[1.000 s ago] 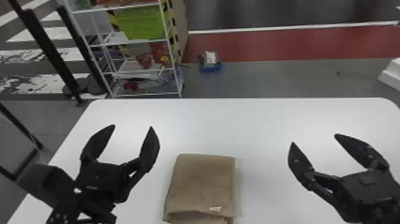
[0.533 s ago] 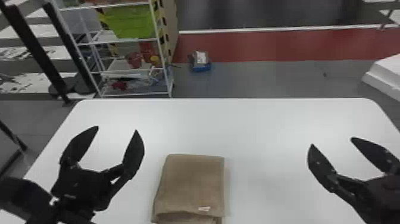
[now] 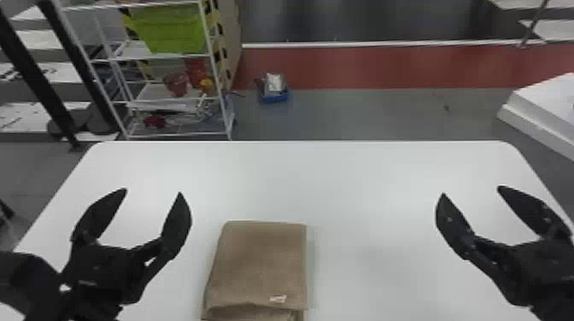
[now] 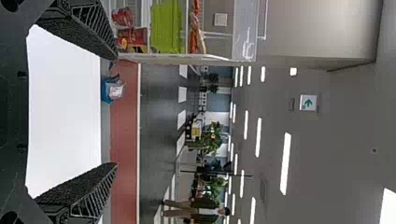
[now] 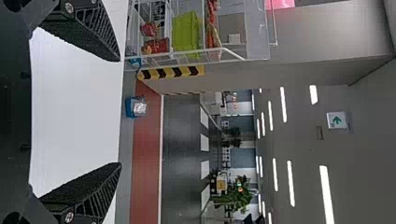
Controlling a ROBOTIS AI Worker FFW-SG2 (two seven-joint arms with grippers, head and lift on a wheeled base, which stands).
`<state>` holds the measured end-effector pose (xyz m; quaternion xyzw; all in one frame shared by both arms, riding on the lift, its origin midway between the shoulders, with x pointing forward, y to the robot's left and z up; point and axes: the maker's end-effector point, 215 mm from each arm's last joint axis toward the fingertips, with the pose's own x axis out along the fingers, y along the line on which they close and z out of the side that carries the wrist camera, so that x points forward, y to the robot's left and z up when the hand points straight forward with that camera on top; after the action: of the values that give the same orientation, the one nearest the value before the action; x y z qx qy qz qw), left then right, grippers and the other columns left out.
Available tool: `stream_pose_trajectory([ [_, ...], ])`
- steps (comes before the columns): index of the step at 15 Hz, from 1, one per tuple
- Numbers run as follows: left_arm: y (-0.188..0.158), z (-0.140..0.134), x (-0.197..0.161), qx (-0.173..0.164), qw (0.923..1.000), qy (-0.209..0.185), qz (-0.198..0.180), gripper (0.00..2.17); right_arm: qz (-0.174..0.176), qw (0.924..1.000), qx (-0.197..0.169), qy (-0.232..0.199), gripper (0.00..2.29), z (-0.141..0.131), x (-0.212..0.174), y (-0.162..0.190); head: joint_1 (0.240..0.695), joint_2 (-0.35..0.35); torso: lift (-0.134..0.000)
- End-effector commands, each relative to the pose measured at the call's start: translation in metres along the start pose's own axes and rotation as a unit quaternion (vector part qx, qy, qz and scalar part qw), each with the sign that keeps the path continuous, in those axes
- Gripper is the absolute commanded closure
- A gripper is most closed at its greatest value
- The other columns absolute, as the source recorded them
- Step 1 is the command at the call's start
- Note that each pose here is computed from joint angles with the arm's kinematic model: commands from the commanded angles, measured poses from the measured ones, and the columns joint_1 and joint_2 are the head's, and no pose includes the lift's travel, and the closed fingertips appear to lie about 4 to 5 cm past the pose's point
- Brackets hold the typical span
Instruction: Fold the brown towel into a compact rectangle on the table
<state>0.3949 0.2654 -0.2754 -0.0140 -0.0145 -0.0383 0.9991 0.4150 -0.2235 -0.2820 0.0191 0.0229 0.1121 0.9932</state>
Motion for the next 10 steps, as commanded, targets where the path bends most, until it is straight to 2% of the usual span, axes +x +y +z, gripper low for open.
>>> stream_pose_trajectory([
  [1, 0.001, -0.006, 0.004, -0.002, 1.0000, 0.006, 0.002, 0.08, -0.002, 1.0000, 0.000, -0.008, 0.12, 0.003, 0.002, -0.003, 0.695, 0.060, -0.124],
  [4, 0.004, -0.003, 0.008, -0.004, 1.0000, 0.003, 0.004, 0.08, -0.005, 0.9997, 0.001, -0.025, 0.13, 0.012, 0.003, -0.009, 0.695, 0.054, -0.124],
  [10, 0.005, -0.005, 0.012, -0.005, 1.0000, 0.004, 0.002, 0.08, -0.007, 0.9995, -0.001, -0.032, 0.13, 0.016, 0.005, -0.013, 0.695, 0.047, -0.124],
])
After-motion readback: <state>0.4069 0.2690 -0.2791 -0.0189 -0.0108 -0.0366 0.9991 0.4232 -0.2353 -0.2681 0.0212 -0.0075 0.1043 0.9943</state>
